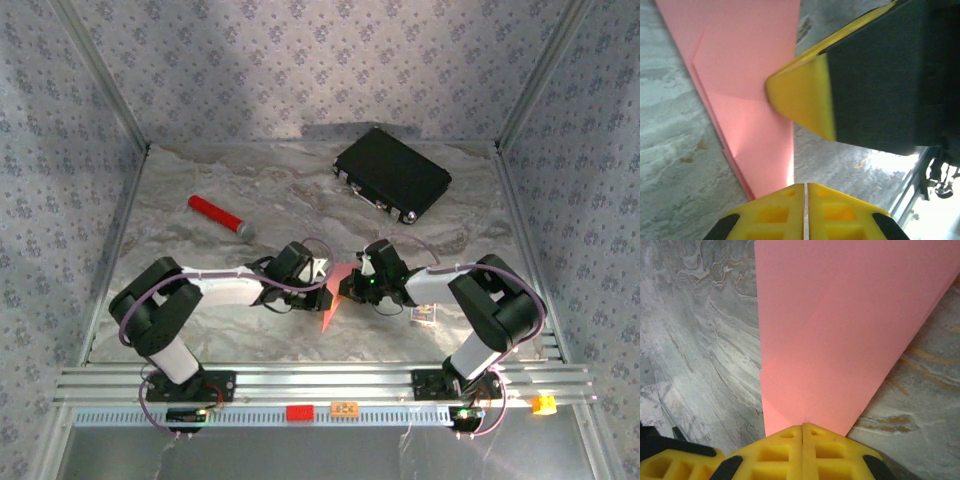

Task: Fold a paper plane with a square sheet of paper (pick it up from the middle)
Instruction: Fold the wing for the fifth time at the center of the table.

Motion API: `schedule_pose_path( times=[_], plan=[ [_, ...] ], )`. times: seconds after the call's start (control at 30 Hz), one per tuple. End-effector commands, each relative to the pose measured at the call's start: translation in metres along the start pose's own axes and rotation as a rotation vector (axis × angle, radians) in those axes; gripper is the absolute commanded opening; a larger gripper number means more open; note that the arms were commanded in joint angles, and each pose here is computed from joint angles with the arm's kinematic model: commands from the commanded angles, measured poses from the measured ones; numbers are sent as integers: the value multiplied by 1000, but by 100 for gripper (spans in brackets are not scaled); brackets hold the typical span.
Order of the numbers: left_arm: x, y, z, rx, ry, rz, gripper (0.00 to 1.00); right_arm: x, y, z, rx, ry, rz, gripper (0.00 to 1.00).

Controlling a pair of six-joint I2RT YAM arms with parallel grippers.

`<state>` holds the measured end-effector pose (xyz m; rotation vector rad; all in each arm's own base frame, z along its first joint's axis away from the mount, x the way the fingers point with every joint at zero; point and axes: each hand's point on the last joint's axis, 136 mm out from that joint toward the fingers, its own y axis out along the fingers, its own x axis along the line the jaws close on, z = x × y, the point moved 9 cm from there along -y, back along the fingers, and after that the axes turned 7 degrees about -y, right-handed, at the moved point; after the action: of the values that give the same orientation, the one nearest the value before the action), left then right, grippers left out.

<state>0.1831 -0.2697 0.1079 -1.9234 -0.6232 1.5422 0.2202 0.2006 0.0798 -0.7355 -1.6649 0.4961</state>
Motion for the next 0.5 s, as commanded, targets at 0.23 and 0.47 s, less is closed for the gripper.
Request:
schedule_pose_path(
  times=[0.23,0.47],
  plan=[
    [2,23,7,71,-27,17,12,-23,2,9,9,72,129,1],
    [19,24,28,136,-40,-92,12,-29,1,9,5,93,155,1]
  ],
)
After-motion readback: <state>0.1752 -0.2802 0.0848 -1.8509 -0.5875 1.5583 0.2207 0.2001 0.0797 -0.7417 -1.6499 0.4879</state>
